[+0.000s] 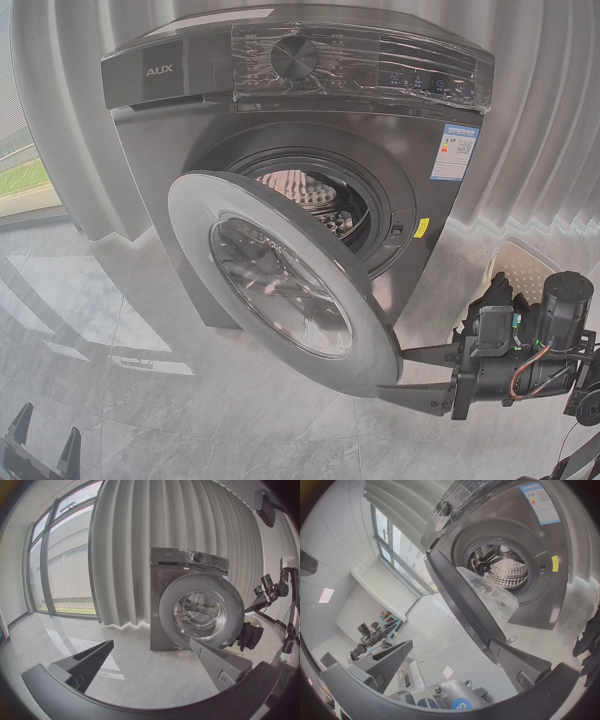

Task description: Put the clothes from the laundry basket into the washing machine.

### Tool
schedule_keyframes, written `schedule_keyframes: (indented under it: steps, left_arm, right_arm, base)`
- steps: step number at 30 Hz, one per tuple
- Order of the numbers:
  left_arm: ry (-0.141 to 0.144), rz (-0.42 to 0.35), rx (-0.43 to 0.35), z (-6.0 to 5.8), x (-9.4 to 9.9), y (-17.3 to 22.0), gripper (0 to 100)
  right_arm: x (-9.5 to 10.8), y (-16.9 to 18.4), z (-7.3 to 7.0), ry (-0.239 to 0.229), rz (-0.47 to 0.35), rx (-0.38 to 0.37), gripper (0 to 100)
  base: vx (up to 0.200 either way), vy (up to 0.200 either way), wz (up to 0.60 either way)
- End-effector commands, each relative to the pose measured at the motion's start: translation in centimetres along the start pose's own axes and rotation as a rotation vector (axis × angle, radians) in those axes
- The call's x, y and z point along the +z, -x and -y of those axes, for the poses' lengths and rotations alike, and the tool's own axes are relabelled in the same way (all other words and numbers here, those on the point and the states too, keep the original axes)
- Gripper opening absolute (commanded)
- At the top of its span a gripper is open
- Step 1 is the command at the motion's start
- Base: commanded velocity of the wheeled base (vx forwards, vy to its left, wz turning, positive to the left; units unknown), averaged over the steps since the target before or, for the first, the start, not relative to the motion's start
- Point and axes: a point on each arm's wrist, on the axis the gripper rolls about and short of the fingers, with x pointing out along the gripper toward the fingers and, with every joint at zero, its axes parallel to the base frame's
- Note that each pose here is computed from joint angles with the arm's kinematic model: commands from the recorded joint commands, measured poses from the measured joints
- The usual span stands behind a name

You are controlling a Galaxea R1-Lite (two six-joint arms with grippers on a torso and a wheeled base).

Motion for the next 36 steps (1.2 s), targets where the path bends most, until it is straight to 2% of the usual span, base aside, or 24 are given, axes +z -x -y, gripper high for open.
schedule_keyframes:
  steps: [1,7,14,21,27,31,36]
  left_arm:
    - [0.001,0.000,0.001,0.0,-0.5,0.0,100]
    - [0.001,0.000,0.001,0.0,-0.5,0.0,100]
    - [-0.001,0.000,0.001,0.0,-0.5,0.0,100]
    - [-0.001,0.000,0.001,0.0,-0.5,0.0,100]
    - [-0.001,0.000,0.001,0.0,-0.5,0.0,100]
    - [-0.001,0.000,0.001,0.0,-0.5,0.0,100]
    - [-0.001,0.000,0.001,0.0,-0.5,0.0,100]
  right_arm:
    - [-0.5,-0.6,-0.8,0.005,-0.032,0.041,100]
    - [-1.2,-0.8,-1.3,0.007,-0.062,0.063,100]
    - [-0.7,-0.7,-1.0,0.009,-0.042,0.051,100]
    - [0.2,-1.2,0.1,-0.006,-0.017,0.010,100]
    - [0.3,-2.4,0.9,-0.017,-0.028,-0.001,100]
    - [0.1,-3.9,1.1,0.001,-0.004,0.026,100]
    - [-0.5,-4.8,0.0,0.006,-0.018,0.075,100]
  base:
    - [0.000,0.000,0.00]
    - [0.000,0.000,0.00]
    - [0.000,0.000,0.00]
    - [0.000,0.000,0.00]
    - [0.000,0.000,0.00]
    - [0.000,0.000,0.00]
    - [0.000,0.000,0.00]
